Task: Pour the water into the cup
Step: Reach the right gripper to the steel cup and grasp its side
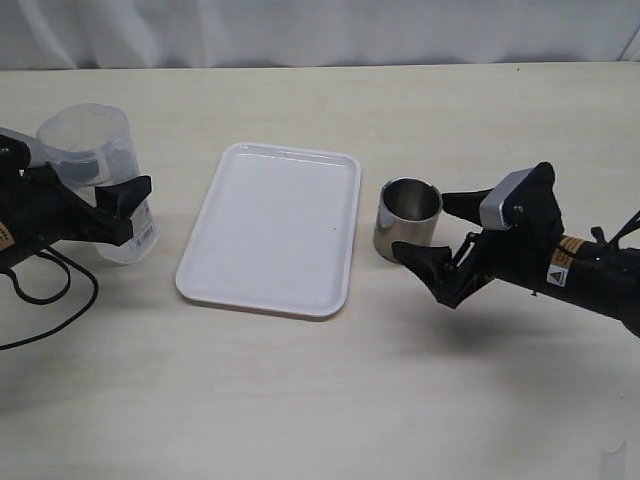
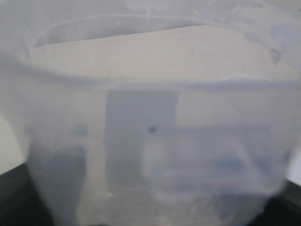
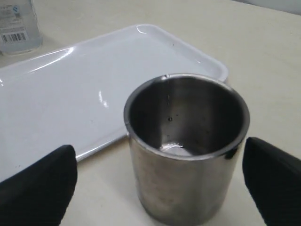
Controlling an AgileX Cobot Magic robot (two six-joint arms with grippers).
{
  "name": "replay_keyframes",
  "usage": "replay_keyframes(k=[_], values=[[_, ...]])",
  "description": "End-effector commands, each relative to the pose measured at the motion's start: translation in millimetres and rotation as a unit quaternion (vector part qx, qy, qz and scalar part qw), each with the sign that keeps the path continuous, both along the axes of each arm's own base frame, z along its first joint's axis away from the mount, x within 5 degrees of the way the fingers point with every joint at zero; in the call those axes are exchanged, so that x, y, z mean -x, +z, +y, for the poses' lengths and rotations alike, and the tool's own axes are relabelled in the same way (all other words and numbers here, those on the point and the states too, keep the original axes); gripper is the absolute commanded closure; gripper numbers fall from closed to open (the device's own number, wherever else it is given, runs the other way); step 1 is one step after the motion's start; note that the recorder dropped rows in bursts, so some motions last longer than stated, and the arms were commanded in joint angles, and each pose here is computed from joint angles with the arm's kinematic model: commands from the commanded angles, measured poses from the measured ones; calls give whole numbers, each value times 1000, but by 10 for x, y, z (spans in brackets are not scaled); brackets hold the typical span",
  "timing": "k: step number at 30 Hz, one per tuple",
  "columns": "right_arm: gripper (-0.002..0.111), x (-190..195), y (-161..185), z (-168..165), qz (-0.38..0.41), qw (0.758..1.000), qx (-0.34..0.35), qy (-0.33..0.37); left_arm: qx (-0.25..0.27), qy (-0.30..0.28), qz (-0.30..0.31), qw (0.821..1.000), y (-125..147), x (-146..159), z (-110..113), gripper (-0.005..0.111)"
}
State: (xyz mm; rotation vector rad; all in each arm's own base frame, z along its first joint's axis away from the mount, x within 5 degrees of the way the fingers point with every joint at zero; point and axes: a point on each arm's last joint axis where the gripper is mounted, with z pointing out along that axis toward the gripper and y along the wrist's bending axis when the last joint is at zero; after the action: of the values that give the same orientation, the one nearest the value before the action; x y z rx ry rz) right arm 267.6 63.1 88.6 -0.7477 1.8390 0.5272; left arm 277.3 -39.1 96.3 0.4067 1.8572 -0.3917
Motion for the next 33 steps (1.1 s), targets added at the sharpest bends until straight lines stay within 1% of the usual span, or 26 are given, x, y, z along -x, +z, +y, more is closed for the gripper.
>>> replay_keyframes(k=[1, 4, 9, 17, 21, 27, 30, 33], values=[[19, -106, -95, 12, -10, 1000, -12, 5, 7, -1, -17, 1000, 37, -22, -11, 107], [19, -189, -183, 15, -8, 1000, -15, 6, 7, -1, -17, 1000, 37, -22, -11, 107], [19, -331, -277, 38, -26, 999, -42, 11, 7, -1, -17, 1000, 37, -22, -11, 107], [19, -533, -492, 56, -27, 999, -42, 22, 7, 0, -17, 1000, 37, -23, -10, 107], [19, -590, -538, 80, -33, 998, -40, 43, 7, 0, -17, 1000, 37, -23, -10, 107], [20, -625, -533, 80, -37, 998, -41, 33, 10, -1, -22, 1000, 46, -24, -12, 107], [26, -623, -533, 95, -37, 998, -42, 35, 11, -1, -24, 1000, 51, -25, -13, 107], [42, -611, -534, 112, -36, 998, -41, 43, 12, 0, -24, 1000, 51, -26, -11, 107]])
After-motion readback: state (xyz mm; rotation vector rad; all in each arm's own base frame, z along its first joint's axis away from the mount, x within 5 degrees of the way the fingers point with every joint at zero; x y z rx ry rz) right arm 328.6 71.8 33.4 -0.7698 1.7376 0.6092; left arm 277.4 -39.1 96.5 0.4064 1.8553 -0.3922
